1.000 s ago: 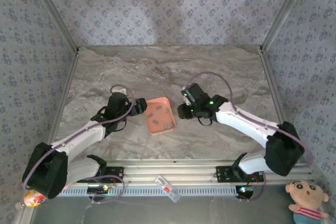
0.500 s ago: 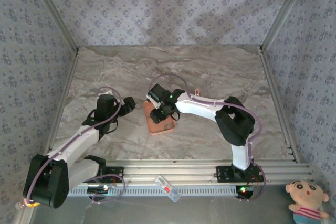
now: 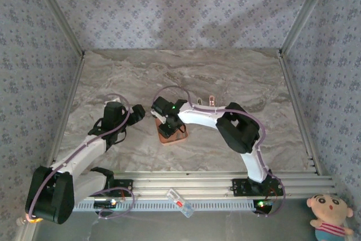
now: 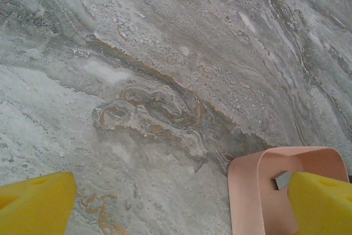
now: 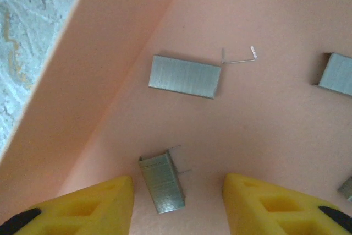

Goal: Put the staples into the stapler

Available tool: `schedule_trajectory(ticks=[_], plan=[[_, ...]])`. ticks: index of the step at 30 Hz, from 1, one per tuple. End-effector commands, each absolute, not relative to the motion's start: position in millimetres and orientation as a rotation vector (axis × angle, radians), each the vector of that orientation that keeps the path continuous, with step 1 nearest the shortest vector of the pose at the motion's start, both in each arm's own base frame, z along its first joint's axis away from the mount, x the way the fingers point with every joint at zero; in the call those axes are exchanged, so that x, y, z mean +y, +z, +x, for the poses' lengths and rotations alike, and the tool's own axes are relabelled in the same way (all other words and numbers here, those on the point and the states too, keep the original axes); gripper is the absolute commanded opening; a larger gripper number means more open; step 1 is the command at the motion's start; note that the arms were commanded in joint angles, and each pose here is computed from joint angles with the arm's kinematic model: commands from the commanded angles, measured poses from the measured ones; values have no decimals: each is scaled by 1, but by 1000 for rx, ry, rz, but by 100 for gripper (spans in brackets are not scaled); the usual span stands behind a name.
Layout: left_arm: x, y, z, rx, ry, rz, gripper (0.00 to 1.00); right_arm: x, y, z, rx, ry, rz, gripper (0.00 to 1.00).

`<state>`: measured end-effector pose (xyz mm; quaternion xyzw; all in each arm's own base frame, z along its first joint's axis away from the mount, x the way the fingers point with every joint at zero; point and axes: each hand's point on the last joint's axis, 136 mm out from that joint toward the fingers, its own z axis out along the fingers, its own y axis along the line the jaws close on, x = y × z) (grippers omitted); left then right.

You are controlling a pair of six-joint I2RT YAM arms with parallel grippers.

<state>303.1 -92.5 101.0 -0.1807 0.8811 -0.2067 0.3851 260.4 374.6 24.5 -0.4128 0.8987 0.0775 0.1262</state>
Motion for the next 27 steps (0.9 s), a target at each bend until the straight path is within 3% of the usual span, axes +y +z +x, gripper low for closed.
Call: schedule_trajectory(ticks=[1, 11, 21, 27], plan=[[-90, 102, 302, 2243, -531, -477, 98, 375, 9, 261, 2616, 163, -1240, 43], [-90, 103, 301, 2243, -532, -469, 98, 379, 5, 257, 2615, 140, -1201, 20], [-102, 123, 305, 2194, -576, -398, 98, 367, 66, 269, 2561, 272, -930, 17], [-144, 138, 315, 2187, -606, -235, 97, 313, 95, 260, 2579, 346, -645, 17]])
